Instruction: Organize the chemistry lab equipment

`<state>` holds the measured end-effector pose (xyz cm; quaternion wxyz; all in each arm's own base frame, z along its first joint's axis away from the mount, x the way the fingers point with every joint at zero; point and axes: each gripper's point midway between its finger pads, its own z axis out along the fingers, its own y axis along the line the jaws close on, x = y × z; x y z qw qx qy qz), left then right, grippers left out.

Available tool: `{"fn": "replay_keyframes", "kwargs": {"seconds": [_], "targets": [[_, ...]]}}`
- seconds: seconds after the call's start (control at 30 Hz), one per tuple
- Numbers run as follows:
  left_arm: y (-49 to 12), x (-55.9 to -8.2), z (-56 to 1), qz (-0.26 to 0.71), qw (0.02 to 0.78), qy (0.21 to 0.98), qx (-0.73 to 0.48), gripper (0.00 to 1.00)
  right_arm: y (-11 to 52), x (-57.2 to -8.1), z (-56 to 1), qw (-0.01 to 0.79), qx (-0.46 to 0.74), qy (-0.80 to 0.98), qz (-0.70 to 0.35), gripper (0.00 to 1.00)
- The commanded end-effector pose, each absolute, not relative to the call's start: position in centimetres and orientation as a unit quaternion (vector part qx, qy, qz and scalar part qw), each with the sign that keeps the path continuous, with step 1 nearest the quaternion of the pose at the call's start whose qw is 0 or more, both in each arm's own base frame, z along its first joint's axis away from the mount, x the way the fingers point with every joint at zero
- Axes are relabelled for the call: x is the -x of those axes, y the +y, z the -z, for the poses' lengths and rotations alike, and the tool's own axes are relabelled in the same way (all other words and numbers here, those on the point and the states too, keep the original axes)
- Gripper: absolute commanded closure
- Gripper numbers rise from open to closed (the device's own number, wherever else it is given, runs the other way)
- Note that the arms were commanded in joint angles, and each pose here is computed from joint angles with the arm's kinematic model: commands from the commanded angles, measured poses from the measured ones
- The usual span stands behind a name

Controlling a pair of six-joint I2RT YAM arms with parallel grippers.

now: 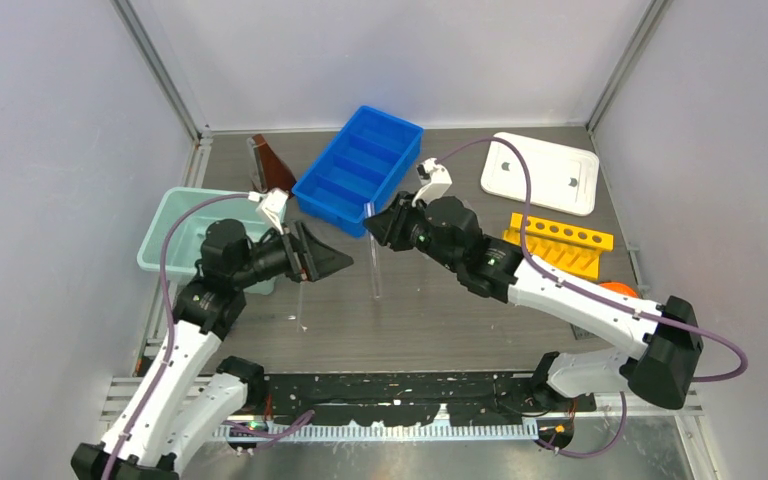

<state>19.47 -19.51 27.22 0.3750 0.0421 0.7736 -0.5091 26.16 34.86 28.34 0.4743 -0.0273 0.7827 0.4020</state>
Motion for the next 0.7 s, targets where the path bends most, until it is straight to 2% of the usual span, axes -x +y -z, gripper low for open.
{"fn": "replay_keyframes", "kwargs": {"seconds": [0.0,0.4,0.57,0.67], "targets": [[-22.1,-19.6,-28.6,0.524,0.389,0.755,-0.073,0.17,34.4,-25.8,-31.5,0.494,0.004,0.751,-0.439,0.81],[-26.4,-20.8,-25.8,0.508,0.363,0.774,-0.108,0.26,33.4,-25.0,-31.4,0.493,-0.003,0.746,-0.448,0.81],[-27.5,-20.9,-25.2,0.513,0.354,0.773,-0.120,0.37,33.3,-25.0,-31.2,0.495,-0.004,0.746,-0.446,0.81],[-27.9,-20.9,-25.0,0.514,0.355,0.770,-0.128,0.47,33.1,-25.0,-30.8,0.494,-0.002,0.748,-0.443,0.81]]}}
